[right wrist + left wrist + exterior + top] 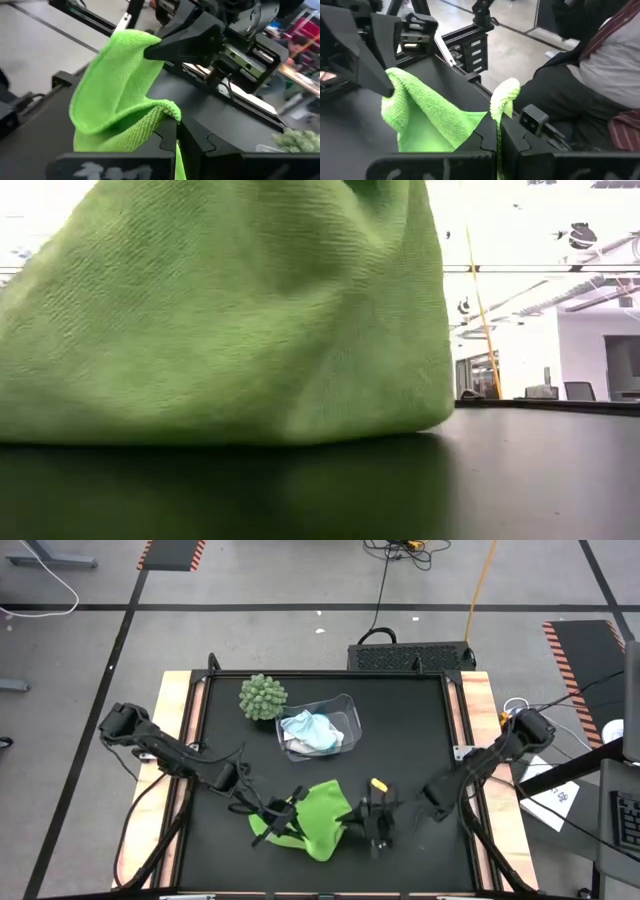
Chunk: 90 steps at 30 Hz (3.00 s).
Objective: Fold microfiber towels
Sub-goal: Fold the green towel
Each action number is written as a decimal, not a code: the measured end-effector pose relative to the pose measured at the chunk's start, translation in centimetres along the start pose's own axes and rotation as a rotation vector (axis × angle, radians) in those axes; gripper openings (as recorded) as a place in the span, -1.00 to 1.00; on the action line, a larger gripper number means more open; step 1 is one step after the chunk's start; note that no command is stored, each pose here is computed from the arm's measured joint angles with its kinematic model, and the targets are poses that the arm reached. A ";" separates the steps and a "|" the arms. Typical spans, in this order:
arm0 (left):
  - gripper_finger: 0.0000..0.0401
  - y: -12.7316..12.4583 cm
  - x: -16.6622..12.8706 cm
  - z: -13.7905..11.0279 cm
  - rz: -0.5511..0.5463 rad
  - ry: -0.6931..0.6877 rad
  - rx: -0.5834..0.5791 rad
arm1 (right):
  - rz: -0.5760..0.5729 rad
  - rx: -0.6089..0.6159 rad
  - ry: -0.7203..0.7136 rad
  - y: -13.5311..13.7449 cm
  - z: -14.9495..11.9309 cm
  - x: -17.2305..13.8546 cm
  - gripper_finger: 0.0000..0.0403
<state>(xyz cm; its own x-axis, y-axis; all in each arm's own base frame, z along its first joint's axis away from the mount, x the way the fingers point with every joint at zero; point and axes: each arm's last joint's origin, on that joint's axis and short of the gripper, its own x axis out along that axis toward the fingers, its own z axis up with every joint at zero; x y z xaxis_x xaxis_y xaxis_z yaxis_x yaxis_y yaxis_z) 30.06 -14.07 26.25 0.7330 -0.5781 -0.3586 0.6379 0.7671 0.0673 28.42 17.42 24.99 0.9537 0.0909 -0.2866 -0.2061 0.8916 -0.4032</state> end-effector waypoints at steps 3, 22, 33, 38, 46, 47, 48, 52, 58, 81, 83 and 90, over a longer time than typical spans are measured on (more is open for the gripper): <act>-0.99 0.2 -0.1 0.8 0.017 -0.013 0.038 | 0.055 0.017 -0.030 -1.4 0.2 0.0 -1.00; -0.99 3.4 1.4 -0.3 0.066 -0.039 0.046 | 0.207 0.064 -0.059 -2.0 -0.2 0.6 -1.00; -0.99 5.1 3.0 0.7 0.038 -0.049 0.036 | 0.205 0.066 -0.041 -2.0 -0.5 0.9 -1.00; -0.98 5.9 4.0 0.9 0.063 -0.042 0.005 | 0.203 0.057 -0.017 -2.0 -0.8 0.9 -1.00; -0.80 5.4 4.4 1.0 0.093 -0.037 0.011 | 0.207 0.053 -0.016 -1.9 -0.8 0.8 -1.00; -0.75 5.3 4.5 1.1 0.105 -0.034 0.015 | 0.211 0.051 -0.016 -1.8 -0.8 0.8 -1.00; -0.69 5.1 4.6 1.1 0.114 -0.031 0.018 | 0.210 0.049 -0.014 -1.7 -0.8 0.8 -1.00; -0.45 4.4 4.8 1.1 0.164 -0.001 0.023 | 0.212 0.040 -0.012 -1.4 -0.7 0.6 -1.00; -0.17 4.1 4.9 1.1 0.193 0.014 0.027 | 0.214 0.039 -0.011 -1.2 -0.7 0.6 -1.00; -0.05 3.8 4.9 0.7 0.227 0.070 -0.024 | 0.246 -0.001 -0.038 -0.5 0.4 0.2 -1.00; -0.05 3.6 4.9 0.6 0.241 0.077 -0.030 | 0.248 0.012 -0.029 -0.5 0.4 0.2 -1.00; -0.04 3.7 4.9 -0.7 0.407 0.205 -0.032 | 0.333 0.034 -0.137 0.2 2.7 -1.0 -1.00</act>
<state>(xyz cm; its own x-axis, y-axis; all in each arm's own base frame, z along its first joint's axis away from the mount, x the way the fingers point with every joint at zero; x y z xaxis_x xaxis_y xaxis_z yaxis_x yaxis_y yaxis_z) 35.85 -13.88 24.06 0.8584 -0.1631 -0.4864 0.2977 0.9305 0.2134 28.04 18.69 27.53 0.8563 0.4357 -0.2772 -0.5055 0.8171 -0.2772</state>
